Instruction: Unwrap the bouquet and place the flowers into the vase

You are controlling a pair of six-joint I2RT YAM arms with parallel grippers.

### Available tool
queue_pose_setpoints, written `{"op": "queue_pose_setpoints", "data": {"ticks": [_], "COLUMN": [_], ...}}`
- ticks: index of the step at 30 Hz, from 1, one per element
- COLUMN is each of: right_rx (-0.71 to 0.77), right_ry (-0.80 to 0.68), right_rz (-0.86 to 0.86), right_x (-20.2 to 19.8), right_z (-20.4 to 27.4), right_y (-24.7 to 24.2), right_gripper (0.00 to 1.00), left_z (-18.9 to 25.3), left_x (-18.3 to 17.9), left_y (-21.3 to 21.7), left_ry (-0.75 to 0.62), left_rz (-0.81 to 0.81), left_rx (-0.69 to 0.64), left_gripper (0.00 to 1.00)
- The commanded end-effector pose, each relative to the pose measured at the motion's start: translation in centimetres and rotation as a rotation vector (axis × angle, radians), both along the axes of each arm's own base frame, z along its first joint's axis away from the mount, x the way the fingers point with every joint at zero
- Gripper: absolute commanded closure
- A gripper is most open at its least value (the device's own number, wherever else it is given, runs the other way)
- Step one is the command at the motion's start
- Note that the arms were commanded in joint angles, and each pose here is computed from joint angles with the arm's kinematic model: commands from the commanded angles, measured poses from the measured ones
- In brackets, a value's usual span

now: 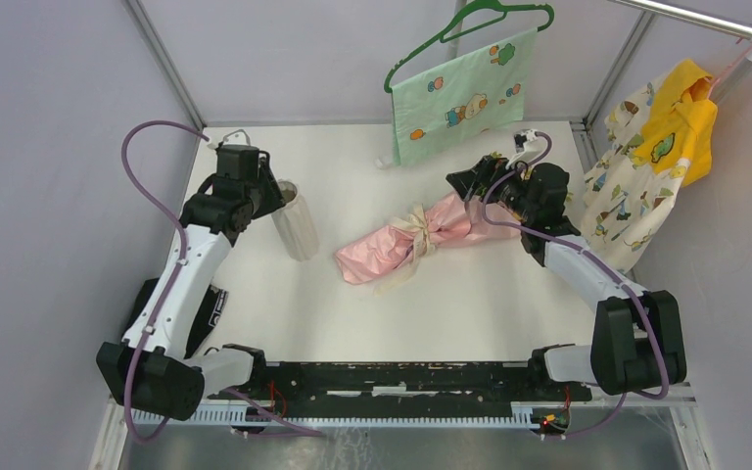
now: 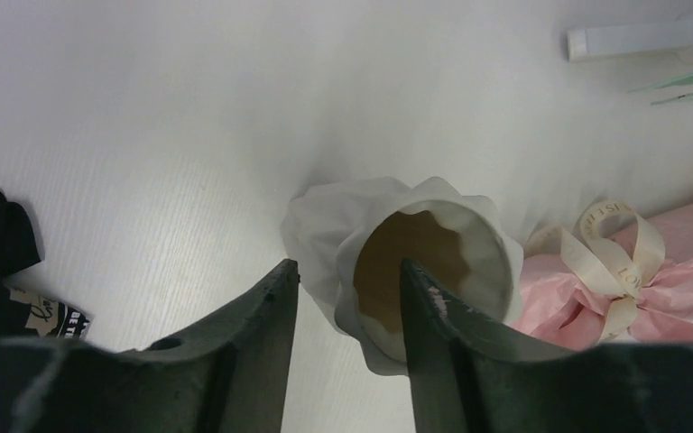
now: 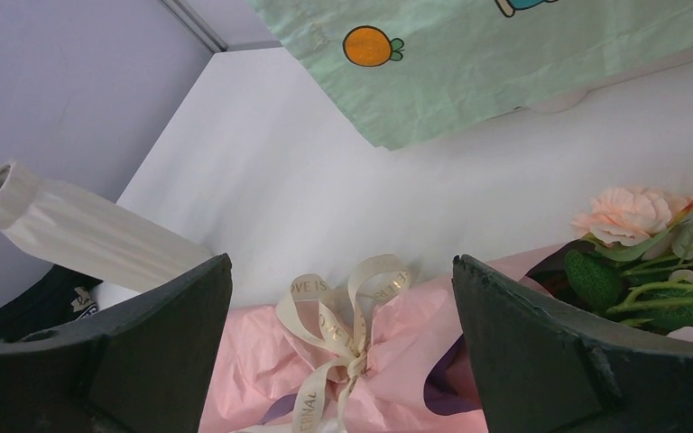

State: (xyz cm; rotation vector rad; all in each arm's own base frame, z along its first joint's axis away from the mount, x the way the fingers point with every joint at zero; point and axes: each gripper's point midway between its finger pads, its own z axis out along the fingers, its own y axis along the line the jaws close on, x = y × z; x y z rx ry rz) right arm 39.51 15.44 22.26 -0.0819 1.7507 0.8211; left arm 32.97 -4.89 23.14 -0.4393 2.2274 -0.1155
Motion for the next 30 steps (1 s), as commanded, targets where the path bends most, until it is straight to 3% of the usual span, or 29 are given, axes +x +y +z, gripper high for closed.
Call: {"op": "queue_pose_setpoints", "data": {"ticks": [1,4,9,17,23,30], "right_rx": [0.003,0.000,-0.018,-0.105,-0.182,-0.215], "right_ry": [-0.064,-0.069,-0.074,-0.064,0.021,0.129], "right_rz": [0.016,0.024,0.016,-0.035,0.039,0.171], "right_x": [0.1,-0.1,-0.2,-1.5,-4.4,-8.5], "right_z": [1.6,1.7,1.7,1.1,-2.6,-8.5], "right_y": [0.5,0.7,0.6,0.5,3.4,7.3], "right_gripper": [0.02,0.02,0.02,0.03,0.13,0.25], "left_z": [3.1,3.9,6.6,15.2,20.1,19.2], "left_x": [0.0,0.2,0.4,-0.5,-1.9,-2.5], "left_y": [0.9,1.0,1.6,2.4,-3.1,-13.3], "left_ry": [-0.085,-0.101,-0.164,-0.349,-0.468,-0.486], "left_rz": [0.060,0.064,0.086,0.110,-0.065,-0.378], "left_rx": [0.001,0.006,0.027,0.027,-0.054,-0.134], "left_gripper": [0.44,0.37,0.35,0.35,0.36,0.41]}}
